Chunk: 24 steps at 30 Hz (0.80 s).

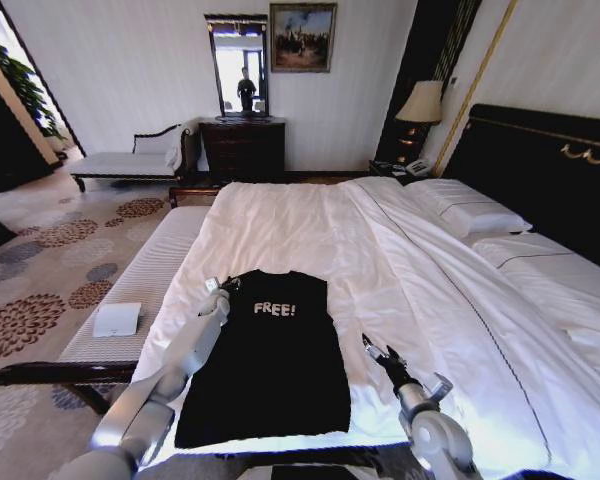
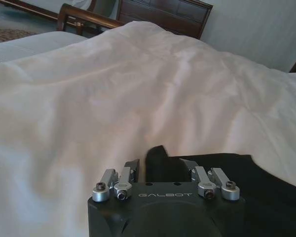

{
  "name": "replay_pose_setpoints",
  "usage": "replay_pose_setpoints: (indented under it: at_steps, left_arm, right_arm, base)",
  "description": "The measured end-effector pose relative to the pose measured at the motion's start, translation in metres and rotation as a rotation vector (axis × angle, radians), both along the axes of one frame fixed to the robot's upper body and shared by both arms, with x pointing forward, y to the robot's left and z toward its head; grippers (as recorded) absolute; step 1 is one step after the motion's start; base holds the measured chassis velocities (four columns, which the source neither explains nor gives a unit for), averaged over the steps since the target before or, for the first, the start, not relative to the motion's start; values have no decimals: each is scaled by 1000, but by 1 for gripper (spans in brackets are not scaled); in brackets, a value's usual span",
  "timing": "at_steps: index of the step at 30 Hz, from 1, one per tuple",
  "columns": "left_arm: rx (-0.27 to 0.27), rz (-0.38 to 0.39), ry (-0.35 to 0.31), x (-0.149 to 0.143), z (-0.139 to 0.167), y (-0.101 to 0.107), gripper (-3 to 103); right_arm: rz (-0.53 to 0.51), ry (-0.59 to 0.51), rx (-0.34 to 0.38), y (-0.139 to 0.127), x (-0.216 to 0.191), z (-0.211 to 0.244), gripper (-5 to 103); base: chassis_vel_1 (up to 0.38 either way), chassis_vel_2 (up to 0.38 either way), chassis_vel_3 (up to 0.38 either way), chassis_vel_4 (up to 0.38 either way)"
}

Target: Fold the clothes on the bed.

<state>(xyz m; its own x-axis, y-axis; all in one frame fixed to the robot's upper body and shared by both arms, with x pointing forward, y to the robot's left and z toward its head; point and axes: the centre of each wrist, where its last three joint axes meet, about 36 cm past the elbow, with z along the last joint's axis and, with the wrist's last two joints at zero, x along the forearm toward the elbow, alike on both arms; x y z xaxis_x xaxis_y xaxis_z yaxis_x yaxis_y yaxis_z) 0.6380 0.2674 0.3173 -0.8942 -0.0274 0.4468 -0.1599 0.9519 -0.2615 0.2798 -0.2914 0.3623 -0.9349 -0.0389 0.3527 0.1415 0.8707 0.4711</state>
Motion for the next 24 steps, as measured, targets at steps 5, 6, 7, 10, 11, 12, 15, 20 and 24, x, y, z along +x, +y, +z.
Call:
replay_pose_setpoints:
  at_steps: [5,6,7,10,11,12,15,20,24]
  left_arm:
    - [22,7,21,-3,-7,7,47]
    - [23,7,26,-1,-7,6,46]
    - [26,5,28,1,-7,4,46]
    - [27,-1,26,5,-5,0,45]
    - [25,-5,25,7,-4,-4,43]
    - [23,-8,25,9,-2,-6,41]
    - [21,-11,26,13,-1,-11,36]
    - [27,-19,40,15,-2,-17,15]
    - [23,-14,44,15,-3,-22,4]
  right_arm:
    - [1,1,3,1,0,-1,100]
    - [3,-2,5,2,0,1,100]
    - [5,-5,7,2,1,3,100]
    - [6,-7,9,2,0,4,100]
    - [6,-6,9,2,-1,5,100]
    - [6,-5,9,2,-2,5,100]
    - [6,-4,9,2,-2,5,100]
    - [6,-9,13,3,-1,6,100]
    - [8,-7,15,3,1,5,100]
  base:
    - [0,0,0,0]
    - [0,0,0,0]
    - [0,0,0,0]
    - [0,0,0,0]
    - [0,0,0,0]
    - [0,0,0,0]
    - [0,0,0,0]
    - [0,0,0,0]
    - [0,0,0,0]
